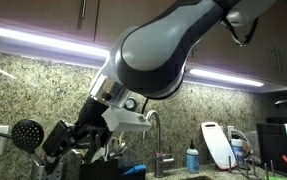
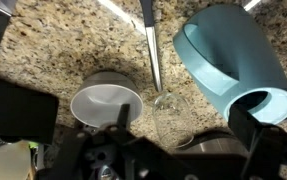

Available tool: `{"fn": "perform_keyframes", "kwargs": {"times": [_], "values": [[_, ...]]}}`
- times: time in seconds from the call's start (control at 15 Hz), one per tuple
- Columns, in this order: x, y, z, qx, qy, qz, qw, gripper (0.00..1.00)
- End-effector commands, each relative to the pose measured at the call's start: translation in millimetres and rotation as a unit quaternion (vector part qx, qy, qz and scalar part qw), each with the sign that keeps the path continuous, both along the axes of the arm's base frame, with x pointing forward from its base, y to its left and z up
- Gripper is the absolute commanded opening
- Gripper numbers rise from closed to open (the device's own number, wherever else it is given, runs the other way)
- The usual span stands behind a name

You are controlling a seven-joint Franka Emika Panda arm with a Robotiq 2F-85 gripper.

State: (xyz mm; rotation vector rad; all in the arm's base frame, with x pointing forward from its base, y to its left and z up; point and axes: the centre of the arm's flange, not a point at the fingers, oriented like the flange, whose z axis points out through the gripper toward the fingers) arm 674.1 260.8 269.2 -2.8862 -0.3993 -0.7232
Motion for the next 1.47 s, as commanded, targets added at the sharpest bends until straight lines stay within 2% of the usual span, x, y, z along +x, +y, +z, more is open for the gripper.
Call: {"fn": "perform_keyframes", "kwargs": {"times": [0.0,0.4,1.07,1.4], "values": [[1,2,-2,0.008,0.007,-0.003,0.9999,1.0],[3,11,-6,0.014,0.017,0.001,0.9998,1.0],[15,5,-70,0.0,0.06,-0.006,0.9982,1.0],[21,10,-86,-0.003,0.069,-0.004,0.9976,1.0]]}}
